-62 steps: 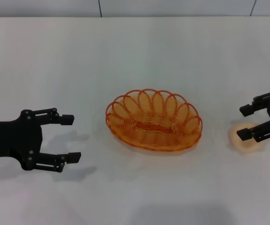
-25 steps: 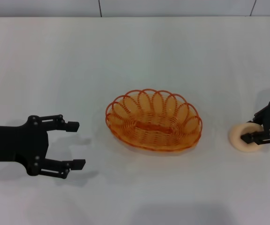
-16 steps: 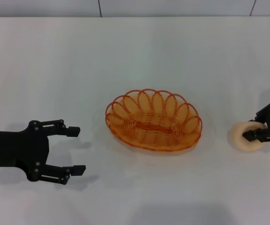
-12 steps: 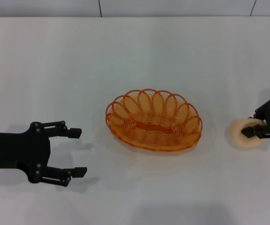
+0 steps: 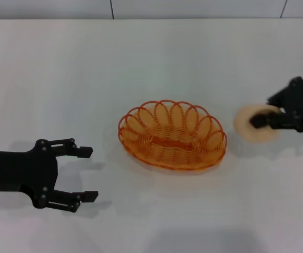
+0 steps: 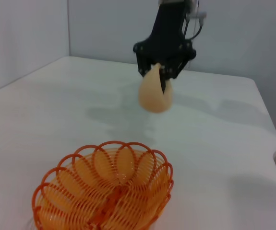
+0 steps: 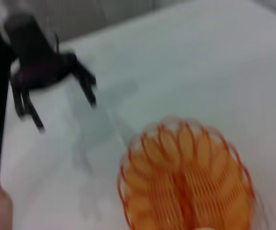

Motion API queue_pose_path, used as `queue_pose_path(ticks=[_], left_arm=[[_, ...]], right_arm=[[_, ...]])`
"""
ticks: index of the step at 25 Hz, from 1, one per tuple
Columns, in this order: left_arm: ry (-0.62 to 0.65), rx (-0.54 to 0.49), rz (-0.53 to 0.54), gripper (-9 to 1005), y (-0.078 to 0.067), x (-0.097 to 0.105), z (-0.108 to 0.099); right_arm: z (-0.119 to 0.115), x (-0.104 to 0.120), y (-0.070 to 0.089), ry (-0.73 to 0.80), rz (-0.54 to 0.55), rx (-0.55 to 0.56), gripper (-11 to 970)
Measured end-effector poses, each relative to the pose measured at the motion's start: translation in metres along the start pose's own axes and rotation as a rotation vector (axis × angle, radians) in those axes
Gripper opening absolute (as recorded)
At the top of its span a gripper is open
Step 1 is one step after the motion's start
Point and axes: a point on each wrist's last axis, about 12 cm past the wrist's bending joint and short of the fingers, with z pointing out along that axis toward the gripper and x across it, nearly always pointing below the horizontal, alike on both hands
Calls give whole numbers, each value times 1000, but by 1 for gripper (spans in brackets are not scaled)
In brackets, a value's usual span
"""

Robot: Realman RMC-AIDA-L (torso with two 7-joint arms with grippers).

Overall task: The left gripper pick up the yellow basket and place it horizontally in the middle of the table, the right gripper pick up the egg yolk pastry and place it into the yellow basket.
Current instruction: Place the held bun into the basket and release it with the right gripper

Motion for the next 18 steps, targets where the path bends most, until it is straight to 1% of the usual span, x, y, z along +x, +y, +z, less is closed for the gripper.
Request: queue_pose_path(ticks=[4, 6, 10, 14, 18], left_arm=[[0, -2, 2, 891, 1, -1, 0], [-1, -5, 2, 891, 1, -1, 0], [2, -14, -2, 890, 0, -1, -2], [8, -20, -7, 891, 0, -1, -3], [9, -22, -8, 891, 0, -1, -4]], right_arm=[[17, -13, 2, -40, 1, -1, 132], [32, -17, 2, -40, -7, 2, 117], [58, -22, -1, -16, -36, 38, 90], [79, -24, -2, -44, -22, 53, 65], [85, -24, -3, -82, -6, 54, 137]])
